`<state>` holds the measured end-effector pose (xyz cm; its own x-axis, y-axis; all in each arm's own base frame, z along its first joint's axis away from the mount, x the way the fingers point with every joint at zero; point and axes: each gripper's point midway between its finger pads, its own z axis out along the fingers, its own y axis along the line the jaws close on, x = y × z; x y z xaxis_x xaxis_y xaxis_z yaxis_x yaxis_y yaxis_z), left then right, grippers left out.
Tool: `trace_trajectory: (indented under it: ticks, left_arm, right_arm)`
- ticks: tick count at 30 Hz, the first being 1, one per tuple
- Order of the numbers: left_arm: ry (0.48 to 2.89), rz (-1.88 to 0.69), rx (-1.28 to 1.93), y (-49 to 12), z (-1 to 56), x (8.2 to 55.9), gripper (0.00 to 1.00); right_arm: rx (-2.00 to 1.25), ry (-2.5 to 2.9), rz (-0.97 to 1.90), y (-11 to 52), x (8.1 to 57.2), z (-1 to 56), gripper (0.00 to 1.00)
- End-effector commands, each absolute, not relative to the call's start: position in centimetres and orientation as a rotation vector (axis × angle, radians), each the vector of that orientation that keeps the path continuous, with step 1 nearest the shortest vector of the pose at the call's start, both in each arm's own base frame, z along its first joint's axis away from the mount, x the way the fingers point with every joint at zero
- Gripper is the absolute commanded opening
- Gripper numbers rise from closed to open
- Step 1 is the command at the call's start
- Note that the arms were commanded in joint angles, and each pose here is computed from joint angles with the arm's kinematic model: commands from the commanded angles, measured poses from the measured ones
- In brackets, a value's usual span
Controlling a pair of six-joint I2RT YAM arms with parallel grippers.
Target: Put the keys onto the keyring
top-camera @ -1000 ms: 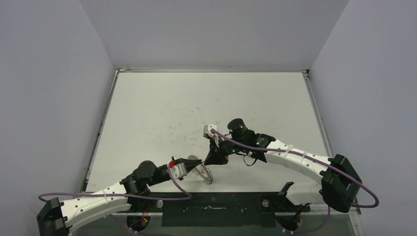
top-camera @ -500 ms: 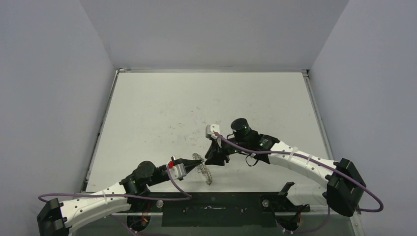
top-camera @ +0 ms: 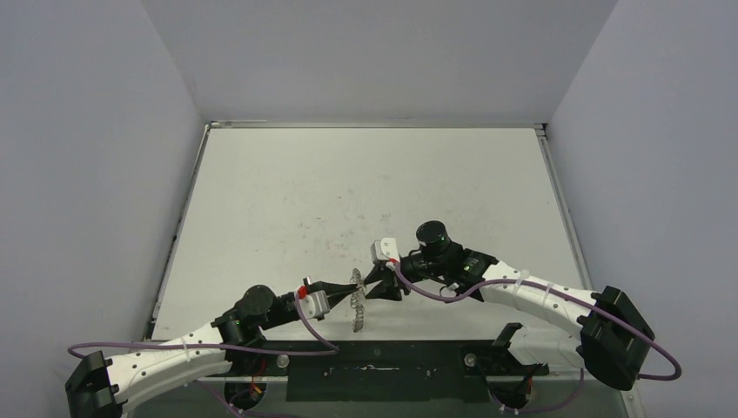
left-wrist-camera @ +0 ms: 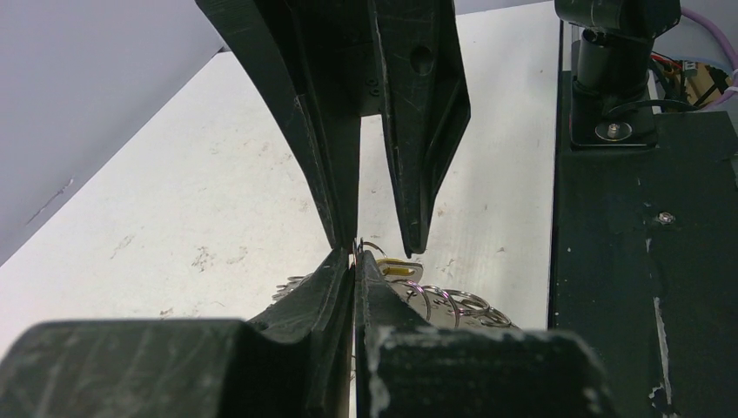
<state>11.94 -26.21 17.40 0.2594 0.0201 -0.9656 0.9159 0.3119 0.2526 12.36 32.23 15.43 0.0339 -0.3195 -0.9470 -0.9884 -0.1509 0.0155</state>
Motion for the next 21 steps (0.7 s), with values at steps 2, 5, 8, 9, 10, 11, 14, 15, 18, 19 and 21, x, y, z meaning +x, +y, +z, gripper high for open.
trace_trajectory:
  ticks: [2,5,8,9,10,11,14,15,18,19,21]
  left_arm:
    - [1.035,-0.833,1.023,-26.4,20.3,11.5,0.0]
    - [1.036,-0.833,1.023,-26.5,20.3,11.6,0.0]
    - [1.035,-0.834,1.024,-26.5,20.4,11.5,0.0]
    - [1.036,-0.834,1.024,-26.5,20.3,11.5,0.0]
    - [1.035,-0.834,1.024,-26.5,20.4,11.5,0.0]
    - [1.035,-0.834,1.024,-26.5,20.4,11.5,0.0]
    - [1.034,-0.834,1.024,-26.5,20.4,11.5,0.0]
    - [1.035,-0.833,1.023,-26.5,20.4,11.6,0.0]
    - [1.034,-0.834,1.022,-26.5,20.4,11.6,0.0]
    - [1.032,-0.834,1.02,-26.5,20.5,11.6,0.0]
    - [1.032,-0.832,1.02,-26.5,20.5,11.6,0.0]
  right_arm:
    - [-1.562,1.108,1.112,33.3,12.5,18.6,0.34]
    - [-1.558,1.098,1.119,33.6,12.5,18.7,0.34]
    - [-1.552,1.096,1.128,33.9,12.6,18.8,0.34]
    - [-1.55,1.098,1.129,34.0,12.5,18.8,0.34]
    - [-1.549,1.095,1.132,34.1,12.5,18.8,0.33]
    - [-1.55,1.094,1.134,34.2,12.5,18.7,0.33]
    - [-1.558,1.097,1.137,34.3,12.4,18.4,0.3]
    - [-1.561,1.101,1.137,34.3,12.4,18.3,0.27]
    - [-1.575,1.108,1.142,34.3,12.3,17.8,0.23]
    - [-1.578,1.108,1.14,34.3,12.3,17.7,0.22]
    - [-1.584,1.106,1.138,34.2,12.2,17.6,0.22]
